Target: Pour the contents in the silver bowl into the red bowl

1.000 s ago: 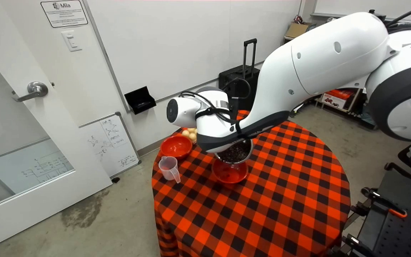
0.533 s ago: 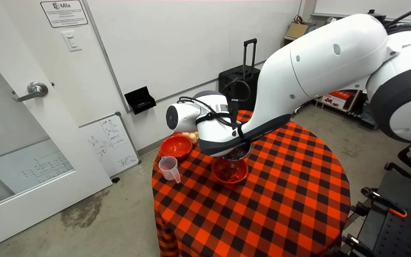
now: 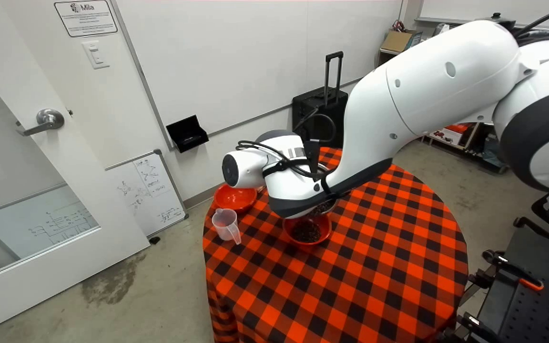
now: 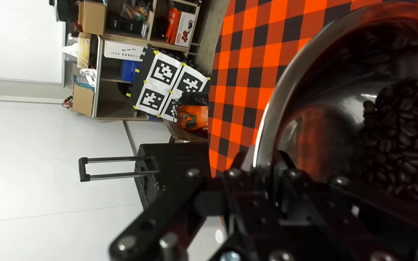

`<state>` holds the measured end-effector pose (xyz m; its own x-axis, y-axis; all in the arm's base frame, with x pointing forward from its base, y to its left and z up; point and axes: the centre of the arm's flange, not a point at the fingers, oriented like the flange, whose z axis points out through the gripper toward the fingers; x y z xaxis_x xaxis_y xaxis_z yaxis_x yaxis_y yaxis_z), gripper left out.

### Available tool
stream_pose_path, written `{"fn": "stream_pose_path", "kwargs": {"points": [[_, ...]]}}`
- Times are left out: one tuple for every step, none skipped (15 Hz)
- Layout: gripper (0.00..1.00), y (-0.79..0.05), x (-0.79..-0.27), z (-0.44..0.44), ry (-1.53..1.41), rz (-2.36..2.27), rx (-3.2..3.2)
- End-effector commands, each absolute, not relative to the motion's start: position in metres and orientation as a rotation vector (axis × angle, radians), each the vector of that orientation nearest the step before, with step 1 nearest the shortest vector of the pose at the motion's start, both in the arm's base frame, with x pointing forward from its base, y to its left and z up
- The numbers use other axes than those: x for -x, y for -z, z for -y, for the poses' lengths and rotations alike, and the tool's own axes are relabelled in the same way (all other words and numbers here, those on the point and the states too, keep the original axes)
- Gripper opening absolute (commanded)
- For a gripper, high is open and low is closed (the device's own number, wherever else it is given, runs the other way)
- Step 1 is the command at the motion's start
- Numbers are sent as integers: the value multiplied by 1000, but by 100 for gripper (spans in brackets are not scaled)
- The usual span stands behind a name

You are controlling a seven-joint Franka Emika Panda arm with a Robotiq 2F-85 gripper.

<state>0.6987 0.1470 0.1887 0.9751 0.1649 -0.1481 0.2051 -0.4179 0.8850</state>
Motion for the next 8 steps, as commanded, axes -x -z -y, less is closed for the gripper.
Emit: {"fn": "stream_pose_path", "kwargs": {"points": [[2, -200, -687, -143, 61, -238, -1979], [2, -200, -688, -141, 77, -234, -1983], [2, -201, -690, -139, 93, -231, -1990], [2, -201, -692, -136, 111, -224, -1996], [2, -201, -693, -134, 119, -215, -1999], [2, -201, -696, -130, 130, -206, -2008], [2, -201, -698, -127, 141, -198, -2019], [2, -201, -699, -123, 151, -192, -2031]]}}
